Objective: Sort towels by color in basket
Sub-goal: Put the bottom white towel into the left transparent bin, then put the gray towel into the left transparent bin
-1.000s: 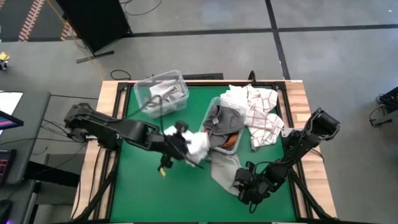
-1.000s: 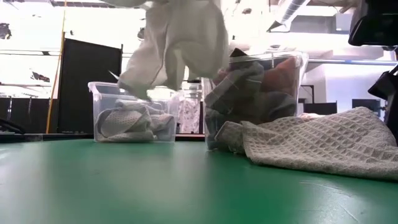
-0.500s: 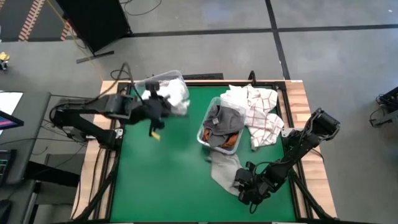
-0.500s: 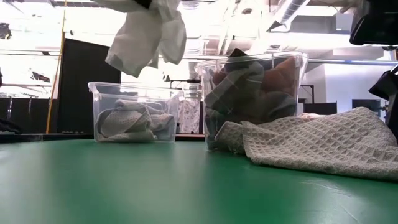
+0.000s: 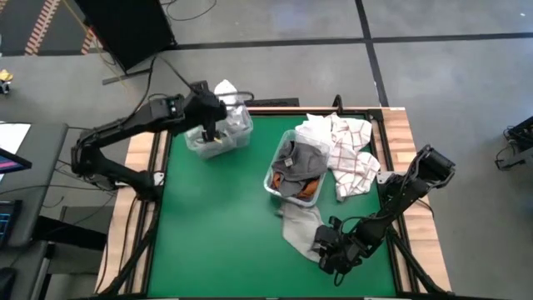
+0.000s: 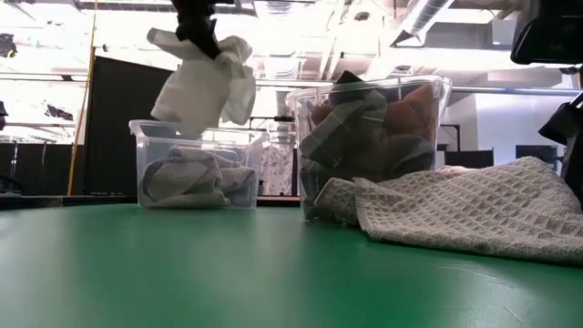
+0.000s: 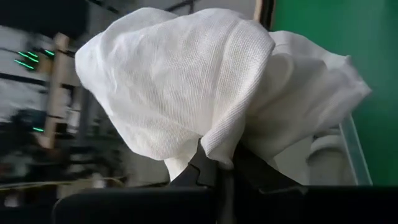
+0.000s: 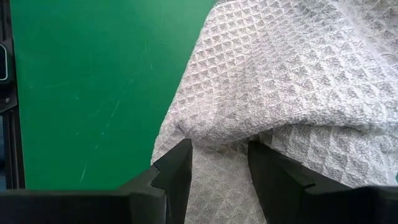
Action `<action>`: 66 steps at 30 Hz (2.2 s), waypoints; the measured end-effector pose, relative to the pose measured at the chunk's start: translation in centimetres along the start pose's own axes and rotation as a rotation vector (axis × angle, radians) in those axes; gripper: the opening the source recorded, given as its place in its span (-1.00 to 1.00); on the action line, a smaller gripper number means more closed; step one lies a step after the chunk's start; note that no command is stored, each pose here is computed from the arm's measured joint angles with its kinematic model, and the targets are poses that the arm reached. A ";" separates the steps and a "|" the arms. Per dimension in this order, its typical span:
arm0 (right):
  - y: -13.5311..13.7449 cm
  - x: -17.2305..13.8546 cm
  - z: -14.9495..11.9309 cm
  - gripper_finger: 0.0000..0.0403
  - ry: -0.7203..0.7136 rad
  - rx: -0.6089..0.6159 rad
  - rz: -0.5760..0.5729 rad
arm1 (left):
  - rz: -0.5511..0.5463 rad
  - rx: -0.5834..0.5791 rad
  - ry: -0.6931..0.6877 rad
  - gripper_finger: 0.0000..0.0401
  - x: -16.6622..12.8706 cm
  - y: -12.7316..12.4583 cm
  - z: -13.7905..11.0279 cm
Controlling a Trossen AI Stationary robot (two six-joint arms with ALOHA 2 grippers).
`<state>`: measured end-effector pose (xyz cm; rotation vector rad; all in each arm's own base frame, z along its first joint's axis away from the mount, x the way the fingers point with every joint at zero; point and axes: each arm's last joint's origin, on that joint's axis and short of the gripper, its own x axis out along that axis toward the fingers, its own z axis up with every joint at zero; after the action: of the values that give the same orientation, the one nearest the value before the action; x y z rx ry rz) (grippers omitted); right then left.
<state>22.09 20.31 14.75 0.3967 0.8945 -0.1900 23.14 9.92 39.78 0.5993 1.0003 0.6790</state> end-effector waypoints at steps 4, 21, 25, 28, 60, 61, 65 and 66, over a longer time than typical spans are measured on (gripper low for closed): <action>0.0 0.0 0.0 -0.08 0.000 0.000 0.000 | -0.090 -0.084 -0.002 -0.96 1.8 1.1 -0.8; 0.2 0.0 0.1 -0.08 -0.008 0.009 0.015 | -0.334 -0.106 0.256 -0.94 13.4 -0.5 -2.4; 0.2 0.0 0.1 -0.08 -0.008 0.010 0.017 | -0.418 -0.124 0.337 -0.94 16.1 -1.1 -3.6; 0.2 0.0 0.1 -0.08 -0.010 0.011 0.018 | -0.472 -0.139 0.398 -0.94 17.9 -1.6 -4.6; 0.0 0.5 1.2 -0.08 -0.039 0.016 0.029 | -0.575 -0.298 0.034 0.15 4.8 1.3 -3.4; -0.2 0.6 1.5 -0.08 -0.042 0.018 0.025 | -0.611 -0.282 -0.004 0.14 3.8 0.7 -2.8; -0.6 0.9 2.2 -0.08 -0.050 0.033 0.008 | -0.723 -0.182 -0.106 0.14 0.7 -2.4 -0.4; -0.7 1.0 2.3 -0.08 -0.053 0.031 0.007 | -0.751 -0.151 -0.121 0.14 0.1 -3.3 0.2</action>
<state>24.17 18.73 15.07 0.4218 0.8386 -0.2069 24.11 7.82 37.37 0.1005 0.9583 0.0478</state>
